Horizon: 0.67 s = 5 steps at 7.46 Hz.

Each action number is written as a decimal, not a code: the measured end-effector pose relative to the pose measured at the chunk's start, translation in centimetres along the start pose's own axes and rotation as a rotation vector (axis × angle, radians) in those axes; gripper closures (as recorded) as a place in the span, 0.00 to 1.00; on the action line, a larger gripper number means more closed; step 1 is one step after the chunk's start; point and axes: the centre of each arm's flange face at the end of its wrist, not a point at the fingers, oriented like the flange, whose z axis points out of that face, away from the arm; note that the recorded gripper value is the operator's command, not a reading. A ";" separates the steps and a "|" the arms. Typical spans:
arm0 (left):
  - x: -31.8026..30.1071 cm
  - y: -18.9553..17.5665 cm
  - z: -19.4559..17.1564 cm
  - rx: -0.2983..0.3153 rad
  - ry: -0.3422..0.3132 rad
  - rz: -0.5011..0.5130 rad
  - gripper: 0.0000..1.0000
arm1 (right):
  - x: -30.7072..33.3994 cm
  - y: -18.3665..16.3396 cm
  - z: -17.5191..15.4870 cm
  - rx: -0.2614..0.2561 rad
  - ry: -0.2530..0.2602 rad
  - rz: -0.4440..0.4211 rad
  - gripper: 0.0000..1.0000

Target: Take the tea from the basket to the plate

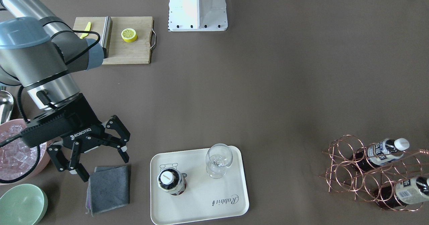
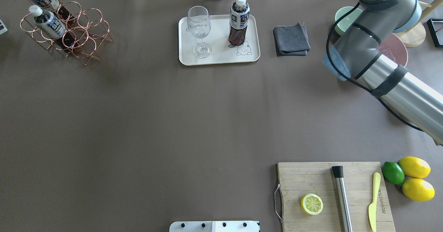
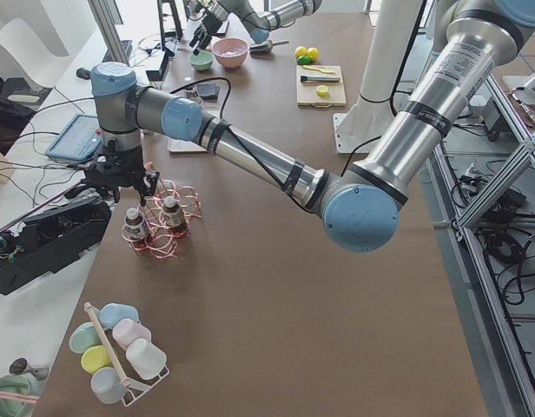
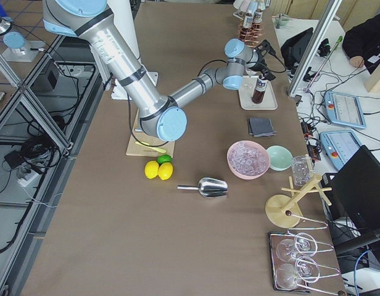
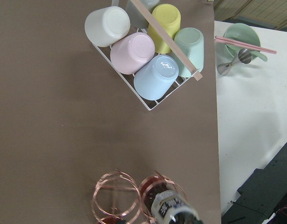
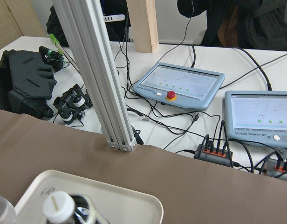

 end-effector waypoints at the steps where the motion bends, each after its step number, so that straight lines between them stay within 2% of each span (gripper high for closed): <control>1: -0.3 0.0 0.0 0.003 0.001 0.014 0.02 | 4.7 0.4 -1.8 -0.091 -0.028 0.027 0.00; 2: -0.5 0.0 0.1 0.003 0.002 0.020 0.02 | 9.2 1.2 -3.5 -0.173 -0.038 0.049 0.00; 5: -1.6 -0.3 0.4 0.001 0.006 0.030 0.02 | 17.2 5.4 -6.0 -0.343 -0.029 0.106 0.02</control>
